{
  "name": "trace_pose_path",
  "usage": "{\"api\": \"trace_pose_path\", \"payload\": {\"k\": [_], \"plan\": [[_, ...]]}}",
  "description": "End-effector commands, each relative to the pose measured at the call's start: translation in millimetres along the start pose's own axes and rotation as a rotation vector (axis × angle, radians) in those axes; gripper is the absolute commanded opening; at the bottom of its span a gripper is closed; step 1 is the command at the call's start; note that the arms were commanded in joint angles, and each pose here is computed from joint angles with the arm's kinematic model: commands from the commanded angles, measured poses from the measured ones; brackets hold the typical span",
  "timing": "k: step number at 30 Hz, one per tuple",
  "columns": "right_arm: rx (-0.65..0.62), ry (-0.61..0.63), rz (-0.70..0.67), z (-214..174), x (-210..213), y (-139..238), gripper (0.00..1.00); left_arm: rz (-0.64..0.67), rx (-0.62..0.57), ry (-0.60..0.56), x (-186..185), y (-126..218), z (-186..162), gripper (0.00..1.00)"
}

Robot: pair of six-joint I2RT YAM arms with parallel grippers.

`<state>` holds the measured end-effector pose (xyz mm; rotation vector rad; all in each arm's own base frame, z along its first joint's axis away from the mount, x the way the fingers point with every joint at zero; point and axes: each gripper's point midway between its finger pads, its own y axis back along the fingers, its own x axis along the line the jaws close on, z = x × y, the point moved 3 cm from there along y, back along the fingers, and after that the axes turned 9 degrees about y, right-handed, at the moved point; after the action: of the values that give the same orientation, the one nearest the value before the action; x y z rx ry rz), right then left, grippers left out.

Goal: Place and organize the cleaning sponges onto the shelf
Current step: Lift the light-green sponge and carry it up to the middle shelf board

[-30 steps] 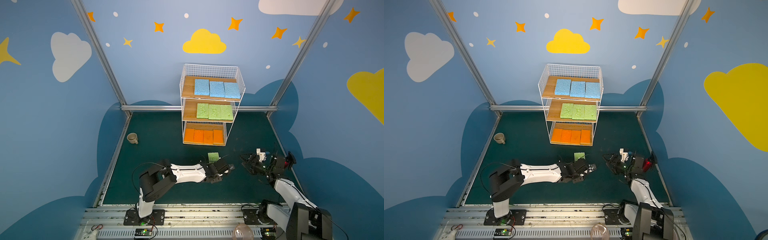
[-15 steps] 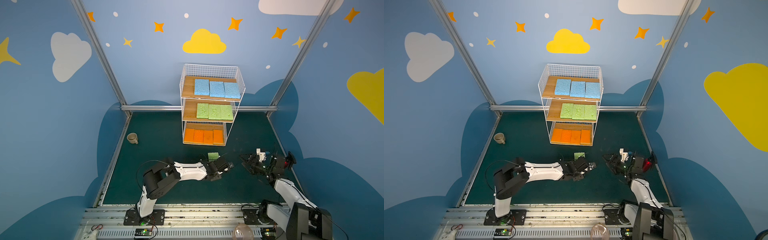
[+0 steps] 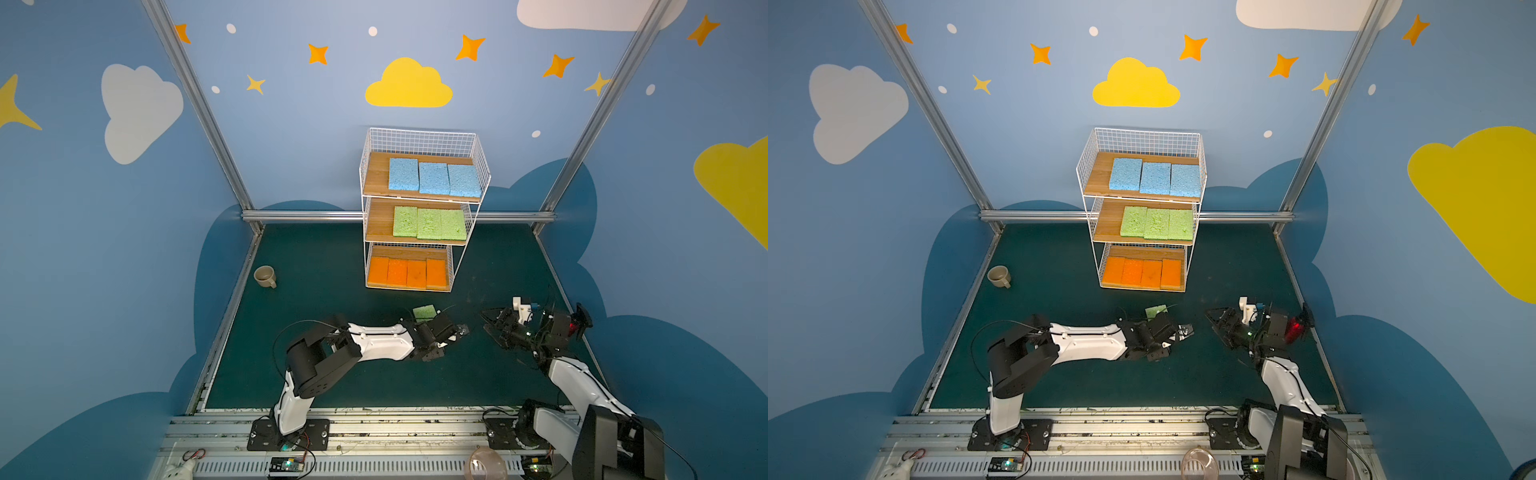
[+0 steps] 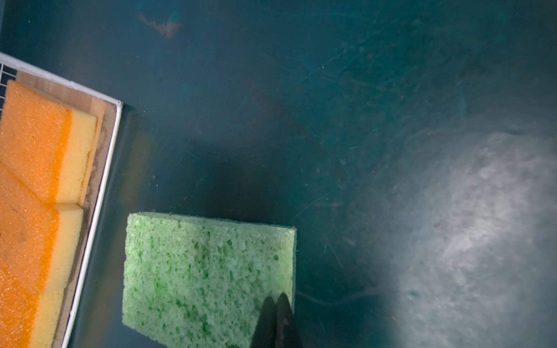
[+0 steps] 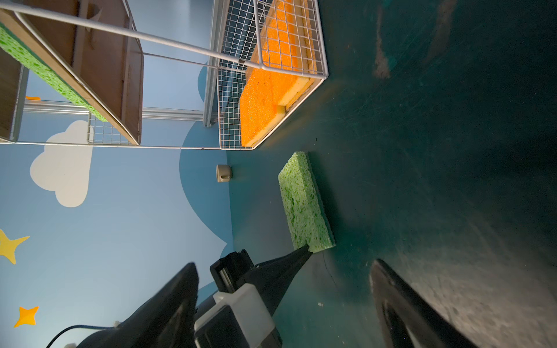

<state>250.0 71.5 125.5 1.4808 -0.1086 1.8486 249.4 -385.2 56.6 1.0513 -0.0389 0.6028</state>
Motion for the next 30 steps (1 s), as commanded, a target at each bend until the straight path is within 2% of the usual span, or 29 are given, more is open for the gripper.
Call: {"api": "trace_pose_path", "payload": {"k": [1,5,11,15,19,22,26,30], "plan": [[-0.003,0.008,-0.004,-2,-3,1,0.88,0.015,-0.023,-0.021,6,18,6,0.03],[-0.003,0.009,-0.002,-2,-2,1,0.88,0.056,-0.038,-0.05,19,45,8,0.03],[-0.005,0.014,0.004,-3,-1,2,0.88,0.121,-0.107,-0.121,41,107,6,0.03],[-0.01,0.015,0.01,-3,0,1,0.88,0.17,-0.187,-0.232,56,158,-3,0.03],[-0.009,0.013,0.034,-1,4,0,0.88,0.209,-0.338,-0.226,76,230,1,0.03],[-0.001,0.012,0.048,-2,7,-1,0.88,0.263,-0.407,-0.295,89,275,0,0.03],[0.004,0.021,0.061,-6,11,0,0.88,0.333,-0.437,-0.315,113,308,5,0.03],[-0.001,0.036,0.069,-7,15,3,0.88,0.368,-0.449,-0.378,131,318,17,0.03]]}}
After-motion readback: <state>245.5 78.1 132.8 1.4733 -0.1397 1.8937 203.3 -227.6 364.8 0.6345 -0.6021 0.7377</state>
